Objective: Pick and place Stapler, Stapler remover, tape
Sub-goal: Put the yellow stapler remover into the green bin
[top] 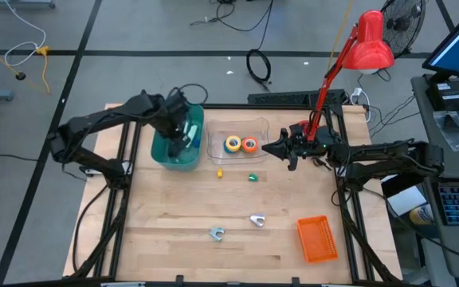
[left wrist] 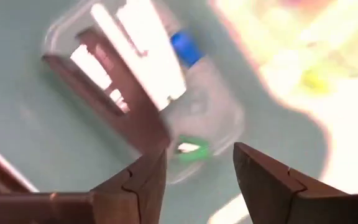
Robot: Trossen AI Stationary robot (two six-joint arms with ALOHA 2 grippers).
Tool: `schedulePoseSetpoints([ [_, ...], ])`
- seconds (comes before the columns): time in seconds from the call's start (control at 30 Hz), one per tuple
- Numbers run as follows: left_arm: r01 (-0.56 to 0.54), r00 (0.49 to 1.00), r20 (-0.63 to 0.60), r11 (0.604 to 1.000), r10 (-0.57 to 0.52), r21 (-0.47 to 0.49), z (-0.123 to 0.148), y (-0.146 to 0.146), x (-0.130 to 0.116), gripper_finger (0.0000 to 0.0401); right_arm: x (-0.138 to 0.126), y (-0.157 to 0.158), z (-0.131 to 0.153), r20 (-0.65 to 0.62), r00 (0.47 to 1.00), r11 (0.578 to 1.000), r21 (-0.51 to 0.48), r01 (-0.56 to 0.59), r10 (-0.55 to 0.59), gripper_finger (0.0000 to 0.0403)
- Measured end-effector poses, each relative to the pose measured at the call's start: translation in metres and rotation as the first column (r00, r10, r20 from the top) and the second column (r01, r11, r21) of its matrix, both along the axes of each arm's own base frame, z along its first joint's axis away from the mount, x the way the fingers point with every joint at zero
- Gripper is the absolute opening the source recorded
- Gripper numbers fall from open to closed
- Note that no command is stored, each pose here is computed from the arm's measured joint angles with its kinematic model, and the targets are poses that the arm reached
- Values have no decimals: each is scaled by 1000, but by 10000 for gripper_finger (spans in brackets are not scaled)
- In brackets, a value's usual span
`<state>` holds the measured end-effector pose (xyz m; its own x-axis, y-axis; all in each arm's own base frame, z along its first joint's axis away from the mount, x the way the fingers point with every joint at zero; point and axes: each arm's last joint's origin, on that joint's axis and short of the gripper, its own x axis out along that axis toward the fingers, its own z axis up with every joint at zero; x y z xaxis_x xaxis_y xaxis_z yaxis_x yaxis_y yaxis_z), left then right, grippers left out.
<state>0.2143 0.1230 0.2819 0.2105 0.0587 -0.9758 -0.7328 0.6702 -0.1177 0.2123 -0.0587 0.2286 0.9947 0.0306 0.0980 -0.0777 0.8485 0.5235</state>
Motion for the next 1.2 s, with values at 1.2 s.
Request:
schedulePoseSetpoints([
  [1.2, -214, 721, 642, 965, 261, -152, 26, -148, 118, 149, 0, 0, 0, -1, 1000, 1000, 1, -2, 2, 4],
])
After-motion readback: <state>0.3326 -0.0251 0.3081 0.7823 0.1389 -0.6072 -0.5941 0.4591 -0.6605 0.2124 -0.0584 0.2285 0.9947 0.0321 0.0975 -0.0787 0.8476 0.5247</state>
